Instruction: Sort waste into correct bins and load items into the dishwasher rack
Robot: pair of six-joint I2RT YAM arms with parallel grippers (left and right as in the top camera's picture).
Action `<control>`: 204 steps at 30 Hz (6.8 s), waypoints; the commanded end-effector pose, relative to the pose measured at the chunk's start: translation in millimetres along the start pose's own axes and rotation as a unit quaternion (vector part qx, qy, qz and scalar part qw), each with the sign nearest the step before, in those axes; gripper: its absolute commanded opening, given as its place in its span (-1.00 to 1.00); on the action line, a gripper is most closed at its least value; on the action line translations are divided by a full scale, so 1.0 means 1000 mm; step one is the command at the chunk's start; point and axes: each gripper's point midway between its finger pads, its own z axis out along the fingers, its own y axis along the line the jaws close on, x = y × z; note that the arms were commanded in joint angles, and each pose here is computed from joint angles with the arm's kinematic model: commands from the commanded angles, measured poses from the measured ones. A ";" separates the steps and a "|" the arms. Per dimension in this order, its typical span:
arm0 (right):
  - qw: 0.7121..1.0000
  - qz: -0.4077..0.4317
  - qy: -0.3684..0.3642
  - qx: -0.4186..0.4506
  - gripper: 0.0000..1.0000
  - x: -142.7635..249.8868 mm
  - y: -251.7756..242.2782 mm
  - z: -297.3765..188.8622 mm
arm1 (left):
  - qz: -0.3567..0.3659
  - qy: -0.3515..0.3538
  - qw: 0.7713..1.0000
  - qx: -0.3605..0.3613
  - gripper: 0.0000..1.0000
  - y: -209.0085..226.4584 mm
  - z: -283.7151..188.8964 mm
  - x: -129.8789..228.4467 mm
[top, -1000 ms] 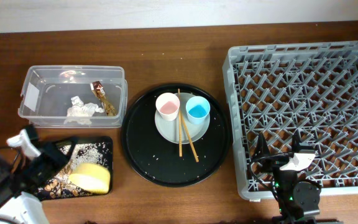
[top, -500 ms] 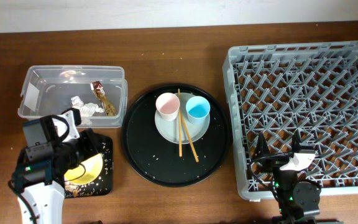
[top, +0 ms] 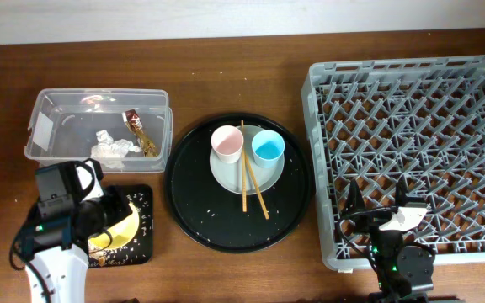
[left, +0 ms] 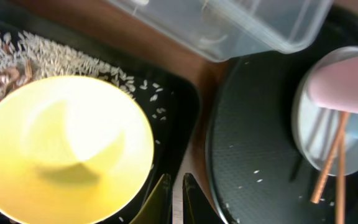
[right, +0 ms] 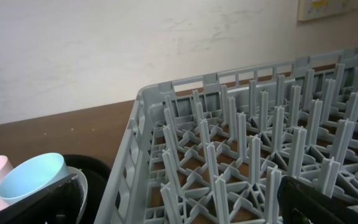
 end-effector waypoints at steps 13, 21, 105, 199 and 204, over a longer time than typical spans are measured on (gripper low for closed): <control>1.000 -0.001 0.002 0.005 0.97 0.003 -0.003 0.000 | -0.046 0.012 0.991 -0.122 -0.68 0.051 0.043 -0.005; 1.000 -0.001 0.002 0.005 0.97 0.003 -0.003 0.000 | -0.056 0.028 0.994 -0.089 -0.69 0.038 0.045 0.002; 1.000 -0.001 0.002 0.005 0.97 0.003 -0.003 0.000 | -0.028 0.020 0.994 -0.107 -0.99 0.008 0.017 -0.029; 1.000 -0.001 0.002 0.005 0.97 0.003 -0.003 0.000 | 0.230 -0.099 0.968 -0.008 0.01 -0.196 -0.122 -0.058; 1.000 -0.001 0.002 0.005 0.97 0.003 -0.003 0.000 | 0.229 -0.105 0.968 -0.002 0.02 -0.203 -0.117 -0.063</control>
